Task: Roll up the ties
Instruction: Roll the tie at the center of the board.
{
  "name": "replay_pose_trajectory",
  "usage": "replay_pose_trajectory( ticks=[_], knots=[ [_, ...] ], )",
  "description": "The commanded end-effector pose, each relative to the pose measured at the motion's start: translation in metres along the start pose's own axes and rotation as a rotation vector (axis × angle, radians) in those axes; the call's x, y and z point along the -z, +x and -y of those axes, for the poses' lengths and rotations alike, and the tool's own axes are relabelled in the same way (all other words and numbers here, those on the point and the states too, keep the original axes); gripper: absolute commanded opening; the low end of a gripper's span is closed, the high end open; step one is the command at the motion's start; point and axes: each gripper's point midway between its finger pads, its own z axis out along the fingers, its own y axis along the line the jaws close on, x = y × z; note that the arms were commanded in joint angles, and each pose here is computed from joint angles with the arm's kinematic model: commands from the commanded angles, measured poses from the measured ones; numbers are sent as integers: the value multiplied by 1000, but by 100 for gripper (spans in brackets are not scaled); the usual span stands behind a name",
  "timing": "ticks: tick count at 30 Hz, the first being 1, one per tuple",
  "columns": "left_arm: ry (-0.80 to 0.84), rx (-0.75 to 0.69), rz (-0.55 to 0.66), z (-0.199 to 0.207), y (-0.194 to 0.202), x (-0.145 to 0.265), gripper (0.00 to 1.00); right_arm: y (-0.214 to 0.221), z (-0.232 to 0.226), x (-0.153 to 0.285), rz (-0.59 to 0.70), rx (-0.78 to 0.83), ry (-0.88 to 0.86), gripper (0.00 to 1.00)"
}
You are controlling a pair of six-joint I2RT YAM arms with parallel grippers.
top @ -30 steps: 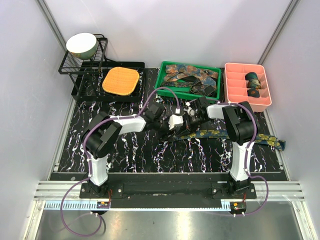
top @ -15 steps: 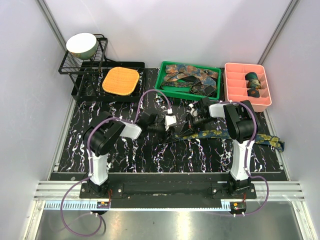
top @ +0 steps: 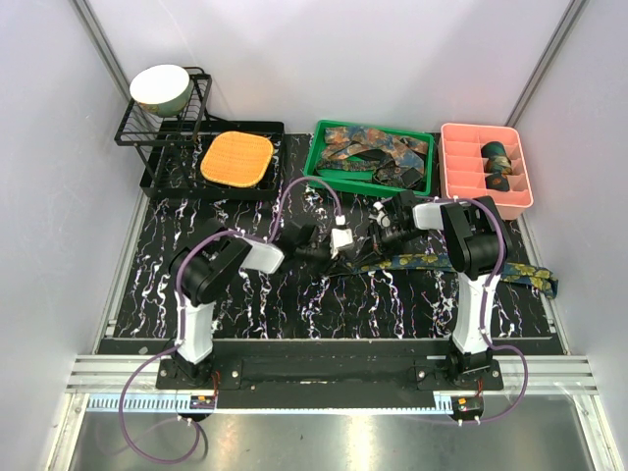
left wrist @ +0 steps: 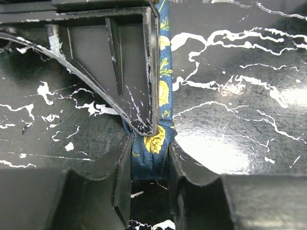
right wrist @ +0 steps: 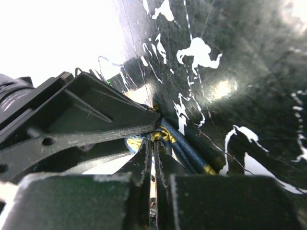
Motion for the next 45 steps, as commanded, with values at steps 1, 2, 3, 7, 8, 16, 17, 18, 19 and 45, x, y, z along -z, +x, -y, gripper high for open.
replay_pose_trajectory(
  ticks=[1,2,3,7,8,16,17,18,19,45],
  knots=[
    [-39,76,-325,2,47,23,15,-7,28,-1,35,8,132,12],
    [-50,64,-357,1,49,27,13,-8,19,3,36,15,103,15],
    [-49,68,-392,2,53,30,11,-9,13,8,44,19,87,17],
    [-26,90,-487,4,52,43,10,-15,-7,33,95,57,57,24],
    [-35,87,-486,1,47,40,9,-14,-10,35,90,62,51,24],
    [-43,87,-684,-1,47,35,8,-17,-25,31,88,28,-58,32],
    [-32,85,-715,2,52,33,8,-20,-27,29,93,26,-76,34],
    [-36,69,-716,-1,44,30,8,-20,-28,27,89,22,-85,35],
    [-40,69,-747,-1,48,32,9,-22,-28,26,93,21,-90,35],
    [-16,100,-778,4,56,28,11,-8,-15,-1,42,103,-56,9]
  ],
)
